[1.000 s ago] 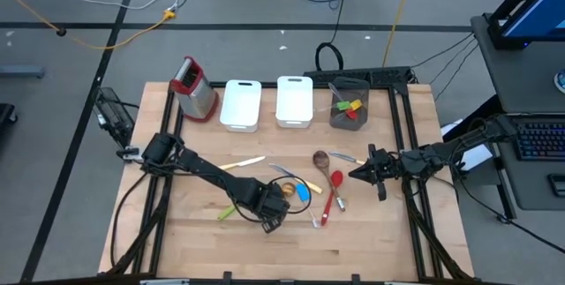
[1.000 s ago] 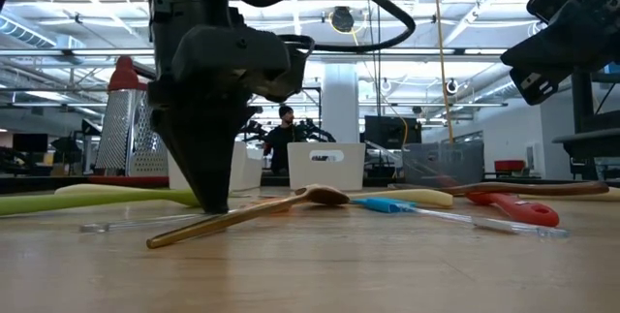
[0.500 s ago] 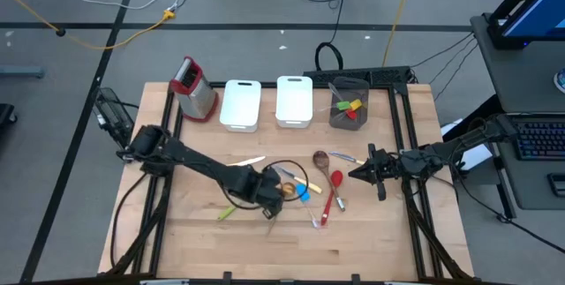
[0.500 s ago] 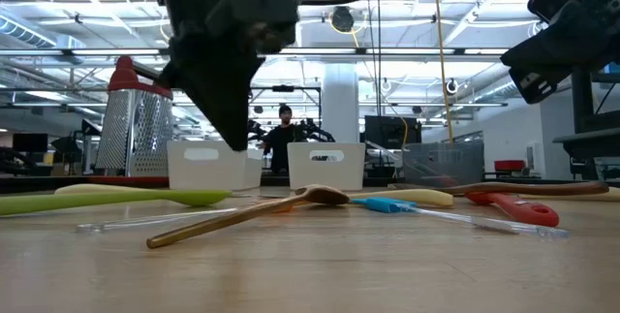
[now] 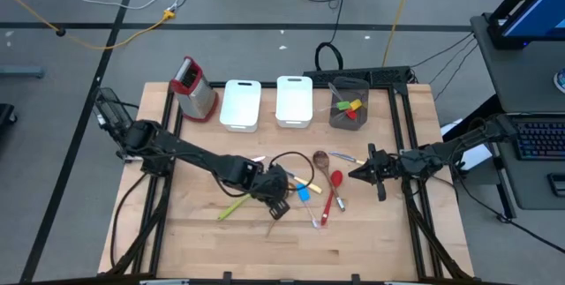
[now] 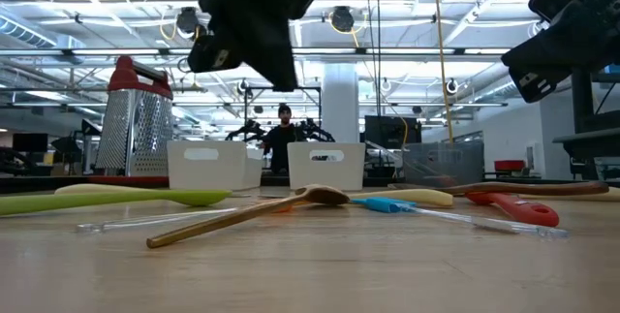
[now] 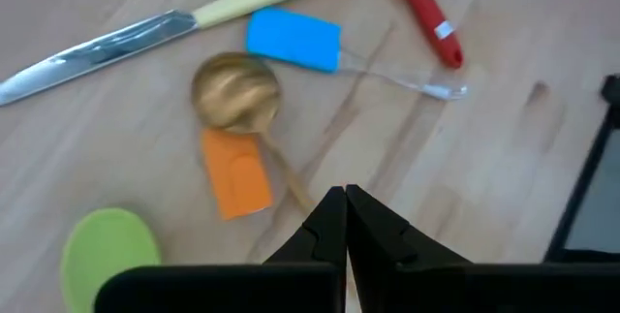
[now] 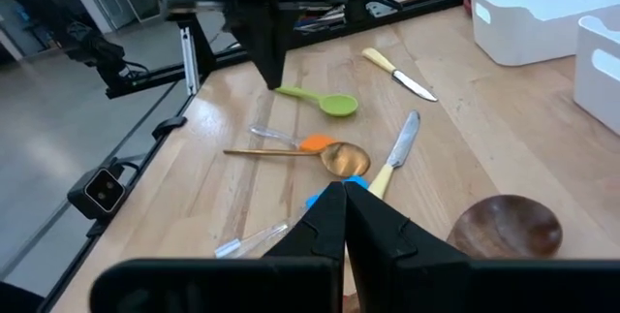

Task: Pick & Place Kitchen Items
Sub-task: Put the orange spatula into the black bin, then put the gold serving spoon into the right white bin

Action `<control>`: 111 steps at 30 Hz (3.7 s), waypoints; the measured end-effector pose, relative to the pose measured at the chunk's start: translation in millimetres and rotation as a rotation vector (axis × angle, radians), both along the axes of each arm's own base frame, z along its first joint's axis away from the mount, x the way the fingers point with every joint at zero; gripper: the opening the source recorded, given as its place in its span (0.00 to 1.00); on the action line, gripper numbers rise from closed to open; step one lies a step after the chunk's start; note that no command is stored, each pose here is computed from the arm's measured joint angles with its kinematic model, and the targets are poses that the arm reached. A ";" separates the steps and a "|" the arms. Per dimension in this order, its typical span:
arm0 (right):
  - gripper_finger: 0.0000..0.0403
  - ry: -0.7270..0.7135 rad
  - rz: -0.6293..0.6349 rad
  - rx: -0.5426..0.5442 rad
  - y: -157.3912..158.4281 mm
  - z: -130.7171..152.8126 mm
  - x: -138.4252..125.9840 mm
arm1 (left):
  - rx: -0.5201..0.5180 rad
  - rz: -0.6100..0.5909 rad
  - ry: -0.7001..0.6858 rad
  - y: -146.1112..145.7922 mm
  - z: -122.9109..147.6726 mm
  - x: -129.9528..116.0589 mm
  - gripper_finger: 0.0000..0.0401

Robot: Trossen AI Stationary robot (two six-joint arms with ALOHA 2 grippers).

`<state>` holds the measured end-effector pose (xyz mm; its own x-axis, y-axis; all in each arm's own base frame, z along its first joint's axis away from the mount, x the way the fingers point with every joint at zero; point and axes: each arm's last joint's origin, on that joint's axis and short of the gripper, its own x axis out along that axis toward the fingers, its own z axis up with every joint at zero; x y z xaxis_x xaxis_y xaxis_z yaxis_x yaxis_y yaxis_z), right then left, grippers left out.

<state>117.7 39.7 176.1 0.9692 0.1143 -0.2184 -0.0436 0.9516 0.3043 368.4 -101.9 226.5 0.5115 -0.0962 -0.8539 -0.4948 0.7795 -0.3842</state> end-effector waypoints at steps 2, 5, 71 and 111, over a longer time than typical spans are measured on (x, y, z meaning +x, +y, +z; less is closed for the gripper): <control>0.00 0.009 0.000 -0.001 -0.1 -0.9 -0.2 | -0.011 0.020 -0.018 -0.2 1.1 1.5 0.03; 0.00 0.015 0.003 -0.003 0.0 -1.5 -0.3 | -0.001 0.051 -0.017 0.4 1.2 1.1 0.07; 0.00 0.042 -0.030 0.121 0.0 -2.7 0.0 | 0.405 -0.091 0.412 54.7 -97.0 12.5 0.48; 0.00 0.049 -0.031 0.117 0.0 -3.4 -0.1 | 0.033 -0.199 -0.001 28.4 -59.7 38.4 0.50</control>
